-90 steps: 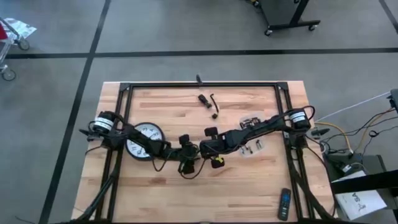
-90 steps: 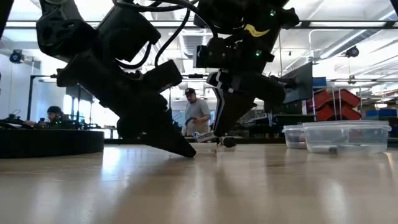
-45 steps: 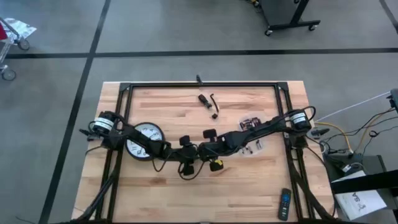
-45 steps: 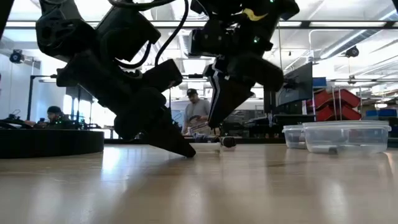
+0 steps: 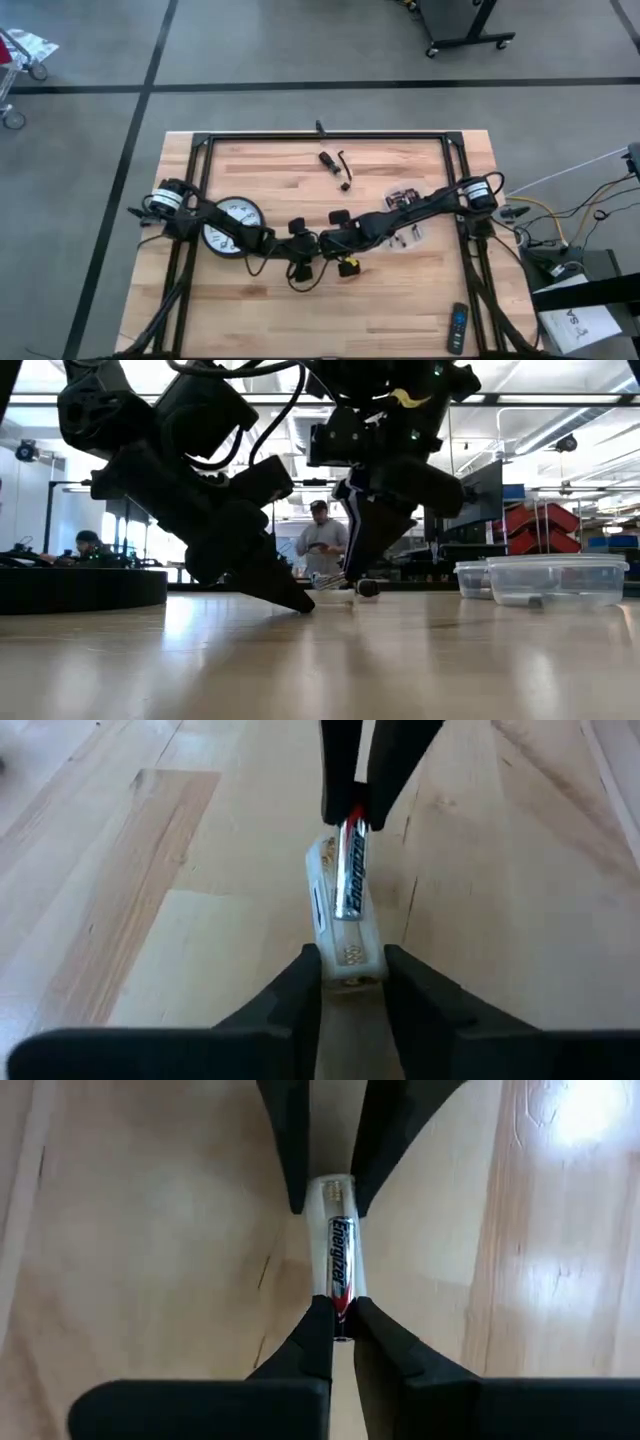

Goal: Insert battery
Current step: Insert the silver battery into the white flashlight battery holder

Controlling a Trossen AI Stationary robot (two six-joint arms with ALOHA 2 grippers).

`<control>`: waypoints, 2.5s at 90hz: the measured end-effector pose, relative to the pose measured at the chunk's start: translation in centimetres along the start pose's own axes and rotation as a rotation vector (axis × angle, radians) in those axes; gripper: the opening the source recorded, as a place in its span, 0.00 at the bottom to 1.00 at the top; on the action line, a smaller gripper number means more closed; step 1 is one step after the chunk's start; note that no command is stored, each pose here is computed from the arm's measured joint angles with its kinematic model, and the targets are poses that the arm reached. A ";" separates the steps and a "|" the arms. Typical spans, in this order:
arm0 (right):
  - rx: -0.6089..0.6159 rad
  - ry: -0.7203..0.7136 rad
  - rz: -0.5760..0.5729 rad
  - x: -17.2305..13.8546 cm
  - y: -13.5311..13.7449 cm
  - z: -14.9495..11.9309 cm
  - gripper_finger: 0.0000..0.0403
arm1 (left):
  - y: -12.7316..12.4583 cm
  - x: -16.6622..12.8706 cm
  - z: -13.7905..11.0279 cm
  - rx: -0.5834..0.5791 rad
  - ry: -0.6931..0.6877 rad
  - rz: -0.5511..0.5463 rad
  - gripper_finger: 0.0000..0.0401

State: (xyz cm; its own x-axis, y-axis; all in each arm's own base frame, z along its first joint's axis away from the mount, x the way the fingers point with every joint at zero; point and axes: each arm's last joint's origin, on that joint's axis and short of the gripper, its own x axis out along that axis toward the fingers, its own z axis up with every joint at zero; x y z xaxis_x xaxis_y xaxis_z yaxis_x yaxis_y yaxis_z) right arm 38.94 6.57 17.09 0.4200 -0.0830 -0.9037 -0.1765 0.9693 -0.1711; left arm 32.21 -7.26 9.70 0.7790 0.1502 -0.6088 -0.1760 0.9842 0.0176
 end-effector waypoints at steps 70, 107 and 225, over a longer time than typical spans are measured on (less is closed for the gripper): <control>-0.046 0.017 0.004 1.4 -0.2 0.4 0.01 | 0.0 0.0 0.1 -0.003 -0.013 -0.001 0.20; -0.048 0.024 0.006 1.7 -0.5 0.5 0.01 | 0.0 0.0 0.1 -0.005 -0.018 -0.001 0.20; -0.071 0.072 0.050 0.7 -1.0 1.1 0.14 | 0.0 0.0 0.2 -0.005 -0.022 -0.001 0.21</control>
State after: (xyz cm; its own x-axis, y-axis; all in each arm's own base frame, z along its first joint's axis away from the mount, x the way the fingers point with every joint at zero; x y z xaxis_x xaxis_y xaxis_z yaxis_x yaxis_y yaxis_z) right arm 40.39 5.76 17.06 0.3444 -0.0542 -0.9373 -0.2589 0.9541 -0.1503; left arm 32.34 -7.24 9.82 0.7921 0.1509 -0.5915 -0.1781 0.9839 0.0124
